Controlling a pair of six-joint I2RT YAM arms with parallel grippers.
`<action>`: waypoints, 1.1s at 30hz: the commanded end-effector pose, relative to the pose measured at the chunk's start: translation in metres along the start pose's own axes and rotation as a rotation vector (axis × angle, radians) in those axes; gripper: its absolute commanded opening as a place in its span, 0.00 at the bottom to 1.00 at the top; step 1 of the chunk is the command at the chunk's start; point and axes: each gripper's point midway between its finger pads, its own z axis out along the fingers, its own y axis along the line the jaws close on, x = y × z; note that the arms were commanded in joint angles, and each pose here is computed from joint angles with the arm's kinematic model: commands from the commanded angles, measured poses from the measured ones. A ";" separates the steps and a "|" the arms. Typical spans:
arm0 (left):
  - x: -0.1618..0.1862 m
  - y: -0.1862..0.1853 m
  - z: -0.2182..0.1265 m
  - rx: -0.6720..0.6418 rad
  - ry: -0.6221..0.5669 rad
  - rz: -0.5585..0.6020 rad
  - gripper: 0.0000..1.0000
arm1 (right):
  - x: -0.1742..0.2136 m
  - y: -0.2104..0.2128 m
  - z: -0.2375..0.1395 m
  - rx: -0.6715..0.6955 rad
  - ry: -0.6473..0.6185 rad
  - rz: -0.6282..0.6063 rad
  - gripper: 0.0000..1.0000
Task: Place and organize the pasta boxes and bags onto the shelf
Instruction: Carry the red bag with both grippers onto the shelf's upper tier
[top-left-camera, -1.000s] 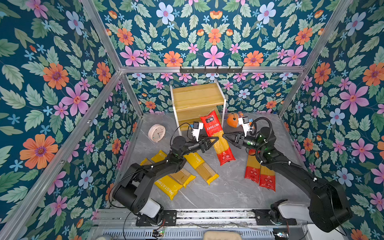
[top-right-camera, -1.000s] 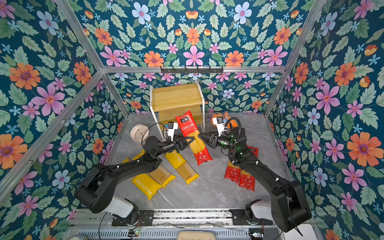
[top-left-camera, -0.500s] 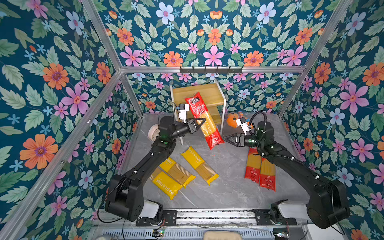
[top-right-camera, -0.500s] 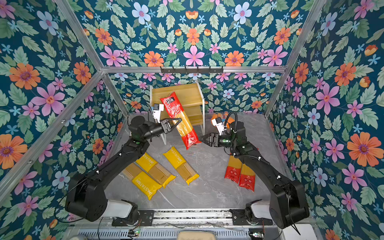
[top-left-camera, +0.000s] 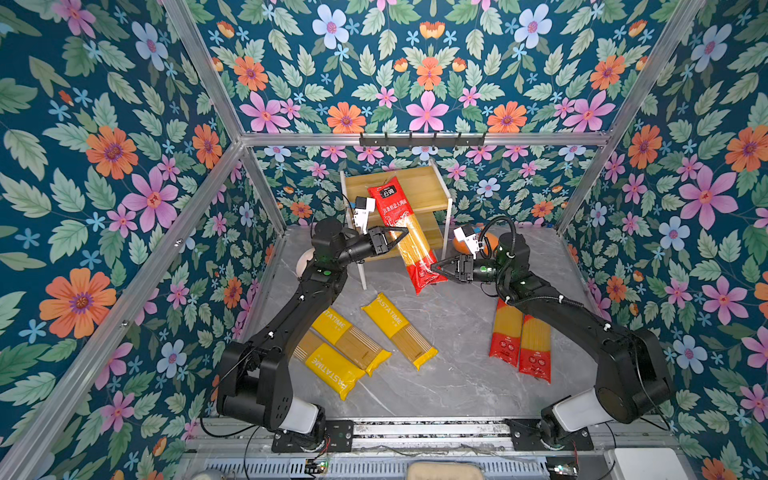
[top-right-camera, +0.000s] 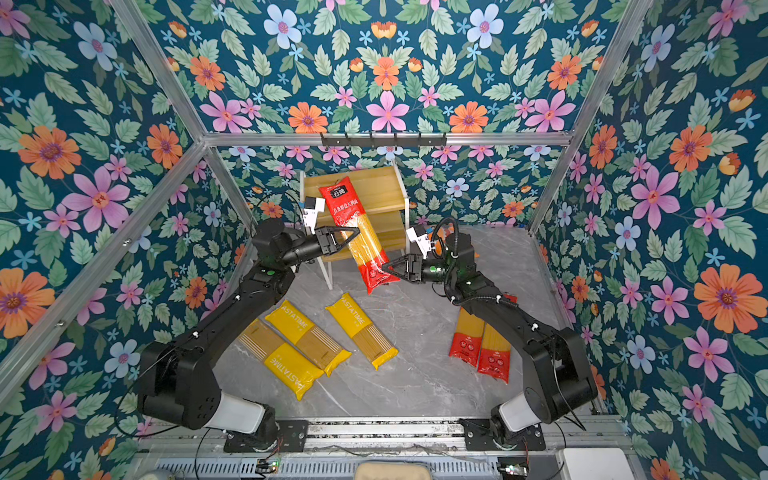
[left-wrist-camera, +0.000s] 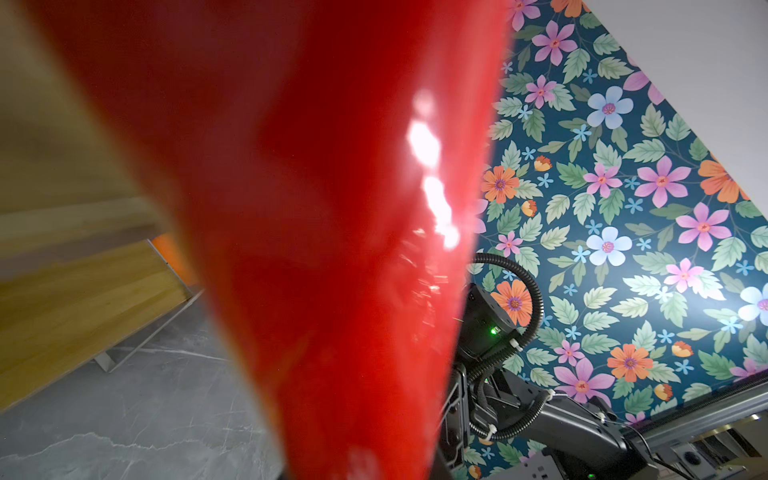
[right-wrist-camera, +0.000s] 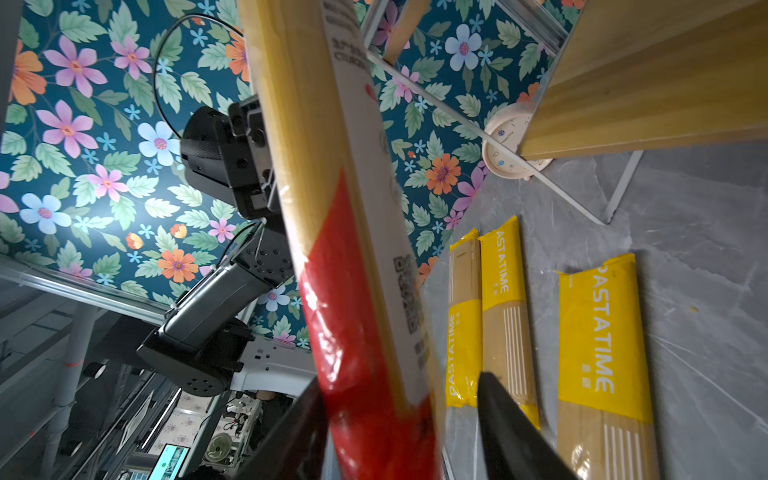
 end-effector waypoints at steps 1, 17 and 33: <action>-0.021 -0.025 -0.003 0.085 -0.055 0.079 0.22 | -0.013 0.024 0.003 -0.105 -0.020 -0.025 0.47; -0.052 -0.005 -0.007 0.032 -0.108 0.031 0.44 | -0.042 0.025 0.024 -0.060 -0.071 0.021 0.06; -0.049 0.028 -0.098 -0.363 -0.233 0.126 0.68 | -0.122 0.018 0.055 0.068 -0.287 0.343 0.00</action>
